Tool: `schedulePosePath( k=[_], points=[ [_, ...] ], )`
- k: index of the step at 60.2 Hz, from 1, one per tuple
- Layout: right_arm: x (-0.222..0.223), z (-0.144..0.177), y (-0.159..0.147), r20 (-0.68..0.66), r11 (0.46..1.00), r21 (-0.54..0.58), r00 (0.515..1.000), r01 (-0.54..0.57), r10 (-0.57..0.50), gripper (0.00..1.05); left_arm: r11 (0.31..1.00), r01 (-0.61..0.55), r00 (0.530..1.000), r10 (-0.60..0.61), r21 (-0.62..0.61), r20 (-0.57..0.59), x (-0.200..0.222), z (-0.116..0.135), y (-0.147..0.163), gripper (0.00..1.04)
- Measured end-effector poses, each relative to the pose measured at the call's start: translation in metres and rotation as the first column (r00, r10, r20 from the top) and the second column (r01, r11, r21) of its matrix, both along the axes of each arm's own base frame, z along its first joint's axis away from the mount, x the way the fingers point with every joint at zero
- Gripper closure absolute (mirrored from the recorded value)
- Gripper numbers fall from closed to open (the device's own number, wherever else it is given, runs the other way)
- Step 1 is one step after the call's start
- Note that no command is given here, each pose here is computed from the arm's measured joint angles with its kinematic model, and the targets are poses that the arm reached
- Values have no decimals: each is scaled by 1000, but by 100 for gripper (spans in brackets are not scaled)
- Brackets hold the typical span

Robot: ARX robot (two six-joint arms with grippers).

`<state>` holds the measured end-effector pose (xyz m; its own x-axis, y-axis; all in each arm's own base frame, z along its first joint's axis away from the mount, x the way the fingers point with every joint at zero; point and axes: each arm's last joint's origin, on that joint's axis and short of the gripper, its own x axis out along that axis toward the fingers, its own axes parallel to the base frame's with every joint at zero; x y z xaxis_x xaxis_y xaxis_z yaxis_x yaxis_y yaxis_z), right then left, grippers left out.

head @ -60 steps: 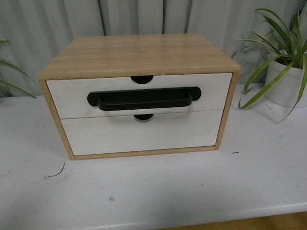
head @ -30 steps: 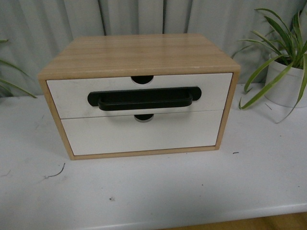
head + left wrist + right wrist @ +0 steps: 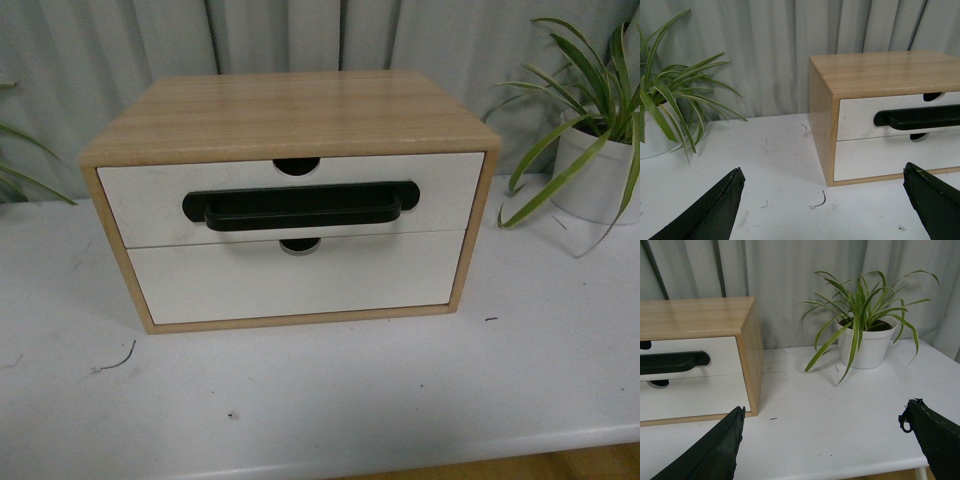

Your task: Close drawer sideways

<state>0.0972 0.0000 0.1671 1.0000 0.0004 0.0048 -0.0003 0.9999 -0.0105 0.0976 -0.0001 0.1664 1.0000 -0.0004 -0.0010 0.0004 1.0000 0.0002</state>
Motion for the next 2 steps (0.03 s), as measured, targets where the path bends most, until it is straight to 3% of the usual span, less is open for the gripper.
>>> schedulePosePath(
  k=[2],
  points=[
    [0,0,0,0,1000,0,1000,0,0,6,1000,0,1000,0,0,0,0,0,0,7]
  ],
)
